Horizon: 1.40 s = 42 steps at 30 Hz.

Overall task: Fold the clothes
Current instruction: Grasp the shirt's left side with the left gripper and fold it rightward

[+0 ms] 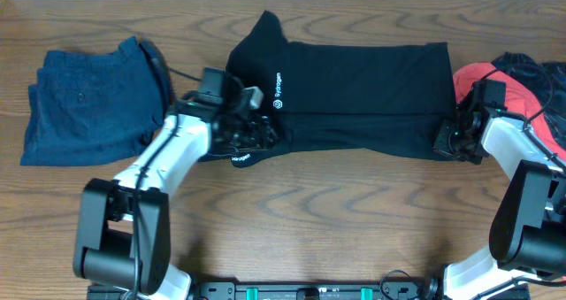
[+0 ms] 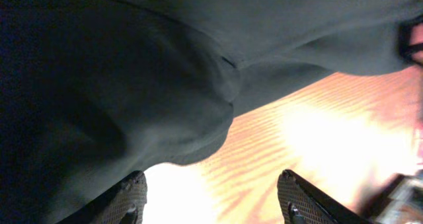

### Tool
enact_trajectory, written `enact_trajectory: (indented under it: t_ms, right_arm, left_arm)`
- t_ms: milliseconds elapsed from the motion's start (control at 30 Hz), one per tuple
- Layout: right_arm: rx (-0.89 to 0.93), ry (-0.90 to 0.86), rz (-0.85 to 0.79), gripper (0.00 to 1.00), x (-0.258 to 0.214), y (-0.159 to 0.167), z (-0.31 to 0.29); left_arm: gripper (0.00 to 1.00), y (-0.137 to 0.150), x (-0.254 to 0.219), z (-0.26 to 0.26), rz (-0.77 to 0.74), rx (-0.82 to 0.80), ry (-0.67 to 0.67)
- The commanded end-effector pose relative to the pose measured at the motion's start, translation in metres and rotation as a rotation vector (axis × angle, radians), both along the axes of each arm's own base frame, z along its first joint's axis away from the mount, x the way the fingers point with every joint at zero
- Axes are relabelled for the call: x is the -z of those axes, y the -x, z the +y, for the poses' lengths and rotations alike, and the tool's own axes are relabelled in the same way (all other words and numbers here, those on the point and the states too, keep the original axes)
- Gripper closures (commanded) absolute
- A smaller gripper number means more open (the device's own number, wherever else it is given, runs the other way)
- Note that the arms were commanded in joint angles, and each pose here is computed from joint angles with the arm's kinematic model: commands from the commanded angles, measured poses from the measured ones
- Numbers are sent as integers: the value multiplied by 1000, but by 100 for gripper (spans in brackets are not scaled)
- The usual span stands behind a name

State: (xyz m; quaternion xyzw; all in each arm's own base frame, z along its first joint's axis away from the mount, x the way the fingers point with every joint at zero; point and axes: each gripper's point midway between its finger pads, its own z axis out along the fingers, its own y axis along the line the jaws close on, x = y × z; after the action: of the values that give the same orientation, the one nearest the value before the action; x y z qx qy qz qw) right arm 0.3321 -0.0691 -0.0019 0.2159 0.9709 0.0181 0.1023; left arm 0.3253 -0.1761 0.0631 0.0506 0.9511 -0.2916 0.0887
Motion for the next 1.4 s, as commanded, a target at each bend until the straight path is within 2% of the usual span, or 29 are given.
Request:
enact_trajectory:
  t_ms: [0, 267, 400, 733, 767, 867, 900, 1133, 1167, 1267, 1367]
  right_arm:
    - [-2, 12, -5, 91, 1, 2, 0]
    - [-2, 14, -14, 88, 1, 1, -1]
    - [-3, 15, -62, 88, -1, -11, -2]
    - [-14, -16, -99, 86, -4, -19, 4]
    - [-14, -16, -98, 86, -4, -19, 4]
    - [-14, -17, -96, 86, -4, -18, 4]
    - [-14, -16, -96, 86, -4, -18, 4]
    - [-13, -17, -92, 87, -3, -17, 4]
    - [-13, -18, -90, 87, -3, -17, 4]
    - [-13, -20, -80, 87, -3, -14, 4]
    - [-13, -21, -77, 87, -2, -13, 5]
  left_arm:
    - [35, -3, 12, -2, -68, 38, -134]
    - [35, -4, 17, -21, -182, 95, -276]
    - [35, -7, 23, -28, -220, 131, -309]
    - [36, -3, 67, -30, -142, 154, -341]
    - [38, -3, 68, -29, -141, 154, -341]
    - [57, -6, 63, -31, -155, 152, -336]
    - [60, -8, 60, -32, -161, 151, -333]
    - [61, -20, 27, -38, -243, 138, -300]
    - [66, -21, 24, -39, -253, 141, -298]
    - [94, -23, 19, -38, -275, 145, -305]
    - [94, -32, 12, -30, -319, 114, -351]
